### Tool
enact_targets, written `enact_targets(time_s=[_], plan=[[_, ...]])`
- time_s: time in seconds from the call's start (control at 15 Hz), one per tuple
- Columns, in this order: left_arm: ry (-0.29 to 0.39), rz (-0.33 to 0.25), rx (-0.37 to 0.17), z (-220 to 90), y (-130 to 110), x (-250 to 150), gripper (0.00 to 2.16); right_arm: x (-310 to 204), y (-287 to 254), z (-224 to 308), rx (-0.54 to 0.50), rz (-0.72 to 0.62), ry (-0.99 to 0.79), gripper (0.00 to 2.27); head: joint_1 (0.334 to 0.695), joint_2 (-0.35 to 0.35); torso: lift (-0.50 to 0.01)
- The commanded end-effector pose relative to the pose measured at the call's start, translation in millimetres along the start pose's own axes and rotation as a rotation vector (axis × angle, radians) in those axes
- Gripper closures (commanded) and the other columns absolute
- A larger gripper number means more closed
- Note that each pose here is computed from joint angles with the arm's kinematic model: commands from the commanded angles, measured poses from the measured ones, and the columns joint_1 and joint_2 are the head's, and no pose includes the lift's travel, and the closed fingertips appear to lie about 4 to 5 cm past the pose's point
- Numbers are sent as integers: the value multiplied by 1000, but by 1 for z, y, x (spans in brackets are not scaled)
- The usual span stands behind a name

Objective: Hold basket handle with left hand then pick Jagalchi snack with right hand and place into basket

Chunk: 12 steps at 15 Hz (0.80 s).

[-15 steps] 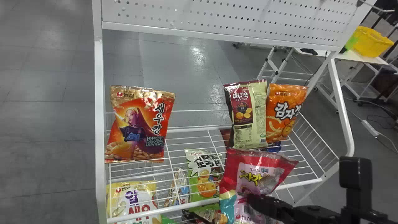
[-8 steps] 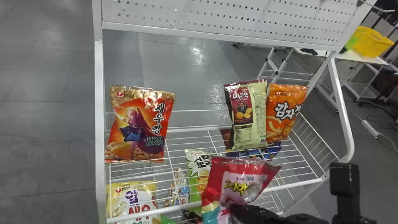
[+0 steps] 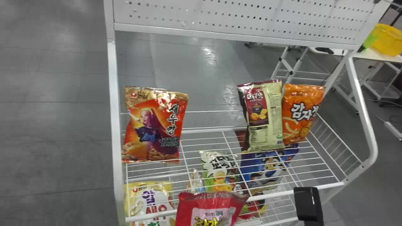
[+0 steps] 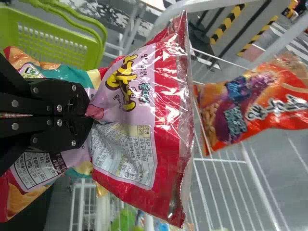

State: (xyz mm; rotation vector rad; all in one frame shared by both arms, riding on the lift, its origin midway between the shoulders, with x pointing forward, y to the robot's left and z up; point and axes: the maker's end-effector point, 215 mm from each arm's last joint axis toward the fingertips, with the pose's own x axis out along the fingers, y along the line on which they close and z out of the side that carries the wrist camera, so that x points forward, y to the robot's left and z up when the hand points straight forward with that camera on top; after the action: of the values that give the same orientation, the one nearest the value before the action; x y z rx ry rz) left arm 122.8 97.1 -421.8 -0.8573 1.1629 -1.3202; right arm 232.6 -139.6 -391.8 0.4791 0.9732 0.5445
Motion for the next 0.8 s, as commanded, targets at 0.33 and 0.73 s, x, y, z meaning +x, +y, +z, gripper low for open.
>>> enact_targets(time_s=[0.33, 0.73], plan=[[-3, -20, -1, 1, -5, 1, 2148, 64, 34, -88, 105, 140, 229, 2253, 695, 55, -8], [-1, -21, 1, 2, -7, 2, 2148, 105, 35, -131, 195, 223, 311, 2118, 695, 275, -8]])
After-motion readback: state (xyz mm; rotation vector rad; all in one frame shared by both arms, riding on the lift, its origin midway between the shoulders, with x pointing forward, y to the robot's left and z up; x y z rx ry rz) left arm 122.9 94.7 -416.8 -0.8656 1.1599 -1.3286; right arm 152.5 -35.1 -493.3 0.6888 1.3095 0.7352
